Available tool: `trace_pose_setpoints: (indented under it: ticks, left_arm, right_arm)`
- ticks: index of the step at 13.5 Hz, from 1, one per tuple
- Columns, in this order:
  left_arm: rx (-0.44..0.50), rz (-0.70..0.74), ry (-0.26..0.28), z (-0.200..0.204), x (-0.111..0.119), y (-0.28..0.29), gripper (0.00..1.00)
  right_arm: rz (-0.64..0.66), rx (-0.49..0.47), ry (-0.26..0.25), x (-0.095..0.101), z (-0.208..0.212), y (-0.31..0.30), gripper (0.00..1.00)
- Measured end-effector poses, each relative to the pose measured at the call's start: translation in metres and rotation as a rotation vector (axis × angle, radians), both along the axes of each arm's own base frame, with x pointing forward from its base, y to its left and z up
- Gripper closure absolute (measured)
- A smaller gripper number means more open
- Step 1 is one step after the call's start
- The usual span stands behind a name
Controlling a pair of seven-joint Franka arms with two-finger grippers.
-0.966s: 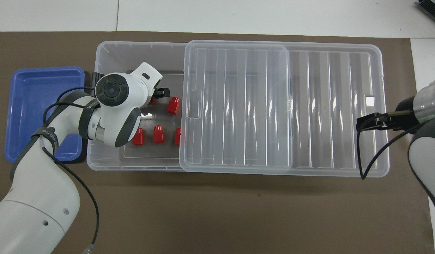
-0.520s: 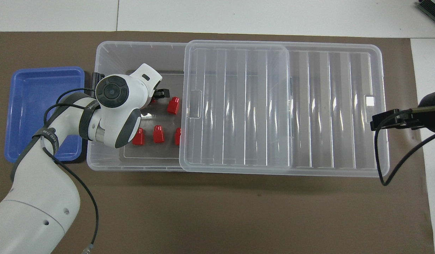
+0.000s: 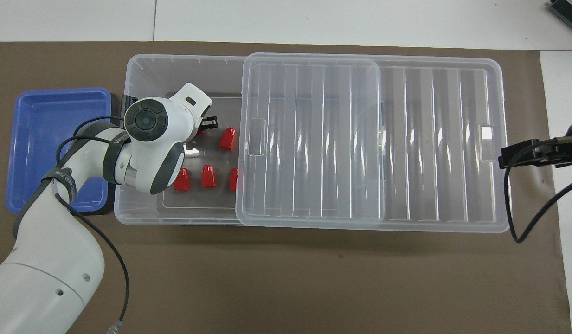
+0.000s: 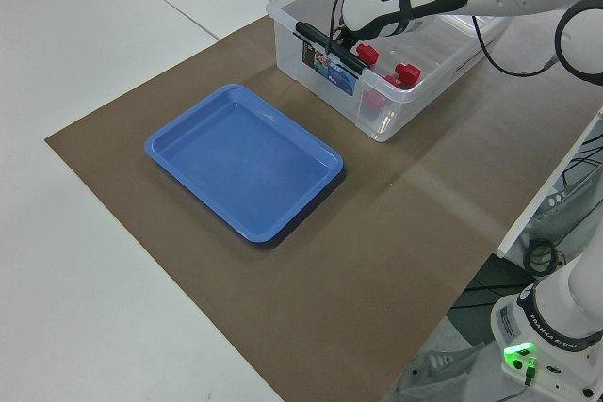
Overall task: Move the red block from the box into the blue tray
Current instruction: 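Grasp the red block nearest the blue tray with the left gripper, then lift the red block and carry it over the blue tray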
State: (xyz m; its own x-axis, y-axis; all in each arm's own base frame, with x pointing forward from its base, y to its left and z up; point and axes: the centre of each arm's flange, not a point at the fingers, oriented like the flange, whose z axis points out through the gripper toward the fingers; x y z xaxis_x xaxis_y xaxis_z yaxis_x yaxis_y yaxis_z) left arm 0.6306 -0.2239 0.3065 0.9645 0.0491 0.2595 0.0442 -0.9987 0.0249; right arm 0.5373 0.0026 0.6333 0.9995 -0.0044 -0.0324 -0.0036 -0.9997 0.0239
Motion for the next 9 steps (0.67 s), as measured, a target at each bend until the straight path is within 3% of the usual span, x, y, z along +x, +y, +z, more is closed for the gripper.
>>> trace_pose_setpoints:
  ticks: [1, 5, 9]
  left_arm:
    - [0.000, 0.001, 0.000, 0.000, 0.000, 0.001, 0.66]
    - [0.009, 0.006, 0.014, 0.008, 0.004, 0.001, 0.66]
    - [-0.009, 0.060, 0.081, 0.072, 0.023, -0.007, 0.66]
  right_arm:
    - [-0.005, 0.000, 0.001, 0.000, 0.000, -0.001, 0.00]
    - [-0.061, -0.002, 0.003, 0.000, 0.000, -0.001, 0.00]
    - [-0.068, -0.002, 0.004, 0.000, 0.000, -0.003, 0.00]
